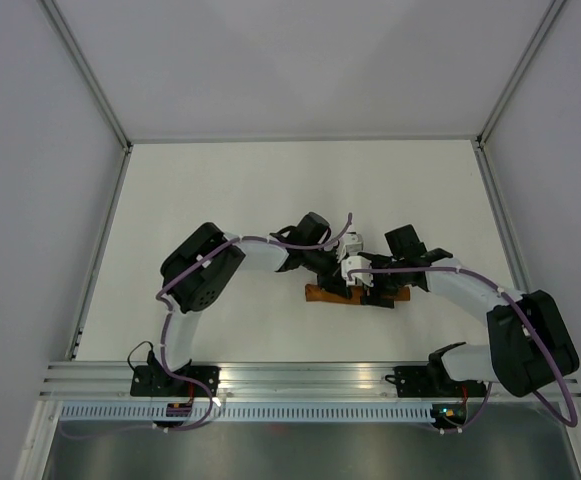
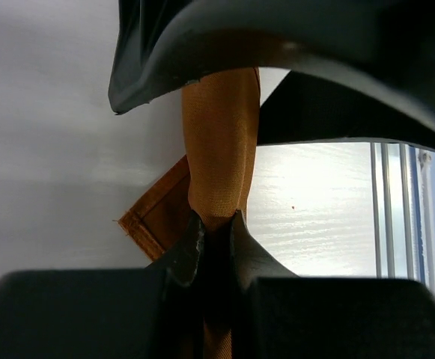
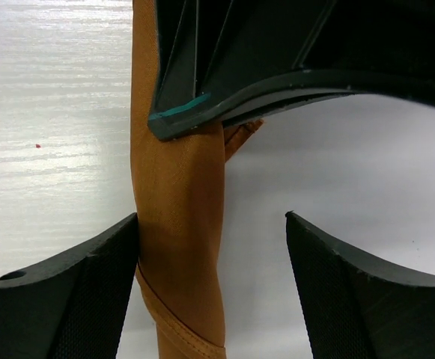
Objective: Fold the napkin, place the utensils inside, and roll it up
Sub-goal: Roll the napkin with the utensil
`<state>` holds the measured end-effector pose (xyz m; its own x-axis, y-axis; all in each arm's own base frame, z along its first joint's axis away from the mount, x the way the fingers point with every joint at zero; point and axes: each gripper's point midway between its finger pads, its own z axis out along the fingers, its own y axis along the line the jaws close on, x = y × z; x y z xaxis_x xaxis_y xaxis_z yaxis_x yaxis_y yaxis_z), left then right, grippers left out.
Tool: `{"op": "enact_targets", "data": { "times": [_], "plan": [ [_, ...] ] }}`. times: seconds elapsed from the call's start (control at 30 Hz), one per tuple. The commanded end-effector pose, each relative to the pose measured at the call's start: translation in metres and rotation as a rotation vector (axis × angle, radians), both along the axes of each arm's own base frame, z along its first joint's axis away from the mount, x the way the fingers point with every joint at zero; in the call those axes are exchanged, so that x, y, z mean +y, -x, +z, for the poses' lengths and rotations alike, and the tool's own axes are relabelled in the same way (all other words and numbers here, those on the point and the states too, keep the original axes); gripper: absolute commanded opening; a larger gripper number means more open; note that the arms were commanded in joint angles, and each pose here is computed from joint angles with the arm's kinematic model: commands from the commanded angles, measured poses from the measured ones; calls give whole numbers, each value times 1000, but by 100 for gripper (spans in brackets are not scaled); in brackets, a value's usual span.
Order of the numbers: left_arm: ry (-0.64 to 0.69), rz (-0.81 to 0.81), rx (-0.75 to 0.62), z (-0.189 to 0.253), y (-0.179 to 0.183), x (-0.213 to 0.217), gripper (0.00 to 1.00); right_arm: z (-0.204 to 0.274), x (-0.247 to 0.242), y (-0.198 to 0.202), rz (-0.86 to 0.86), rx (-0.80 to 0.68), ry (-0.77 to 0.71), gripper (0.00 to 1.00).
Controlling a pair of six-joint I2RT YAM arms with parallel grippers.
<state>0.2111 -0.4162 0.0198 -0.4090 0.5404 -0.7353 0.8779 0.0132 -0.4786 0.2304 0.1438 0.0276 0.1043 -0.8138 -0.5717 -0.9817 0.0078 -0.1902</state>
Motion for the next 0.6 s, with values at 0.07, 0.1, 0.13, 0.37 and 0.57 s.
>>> {"op": "enact_targets", "data": {
  "times": [0.07,0.1,0.13,0.37,0.57],
  "plan": [
    [-384,27,282,-89,55,73,2,-6,8,-6,32,-33,18,77],
    [-388,24,291,-89,56,73,2,-10,8,-4,37,-21,27,75],
    [-388,25,302,-90,56,74,2,-11,11,-1,55,-16,33,73],
    [-377,23,408,-86,56,75,13,-26,6,17,109,69,106,56],
    [-328,90,417,-70,32,68,34,-29,0,22,114,143,158,38]
  ]
}}
